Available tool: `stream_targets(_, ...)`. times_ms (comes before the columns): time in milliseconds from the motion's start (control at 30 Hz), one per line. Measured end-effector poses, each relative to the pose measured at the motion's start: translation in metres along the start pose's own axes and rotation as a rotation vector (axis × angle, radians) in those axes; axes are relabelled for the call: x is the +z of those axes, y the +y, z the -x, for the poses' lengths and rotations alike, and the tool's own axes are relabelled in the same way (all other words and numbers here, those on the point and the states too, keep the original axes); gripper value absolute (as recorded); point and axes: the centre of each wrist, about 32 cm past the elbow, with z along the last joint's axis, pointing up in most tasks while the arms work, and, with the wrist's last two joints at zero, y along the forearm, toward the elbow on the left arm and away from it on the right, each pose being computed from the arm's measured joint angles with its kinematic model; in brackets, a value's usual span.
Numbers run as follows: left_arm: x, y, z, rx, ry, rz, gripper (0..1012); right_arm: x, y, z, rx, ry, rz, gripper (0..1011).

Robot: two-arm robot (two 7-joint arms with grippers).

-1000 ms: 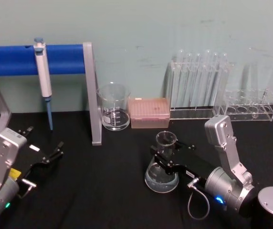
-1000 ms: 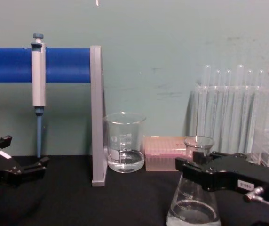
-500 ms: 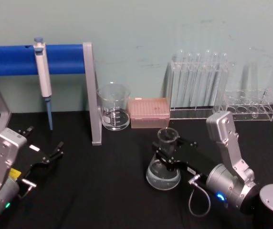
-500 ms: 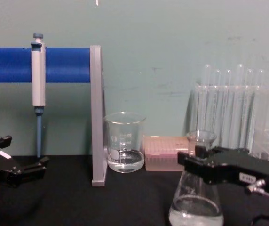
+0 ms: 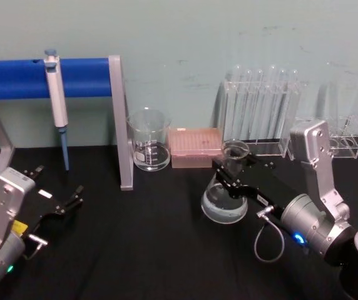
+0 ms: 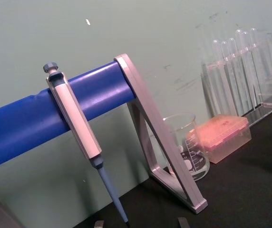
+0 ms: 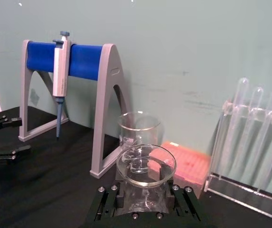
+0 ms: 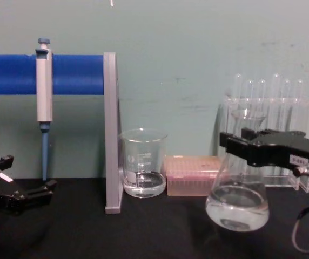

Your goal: Grasp the erlenmeyer flask with one hand, shake it three times, then place it back.

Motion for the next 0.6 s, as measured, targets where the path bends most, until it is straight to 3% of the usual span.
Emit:
stream_targets(400,0.0,0.0,0.0,0.0,0.0,0.0,1001,0.0063,-0.0025,-0.0036,-0.016,-0.023,-0.004,451)
stream_targets(600,0.0,0.0,0.0,0.0,0.0,0.0,1001,0.0073,0.0021,0.0006,0.015,-0.029,-0.001,451)
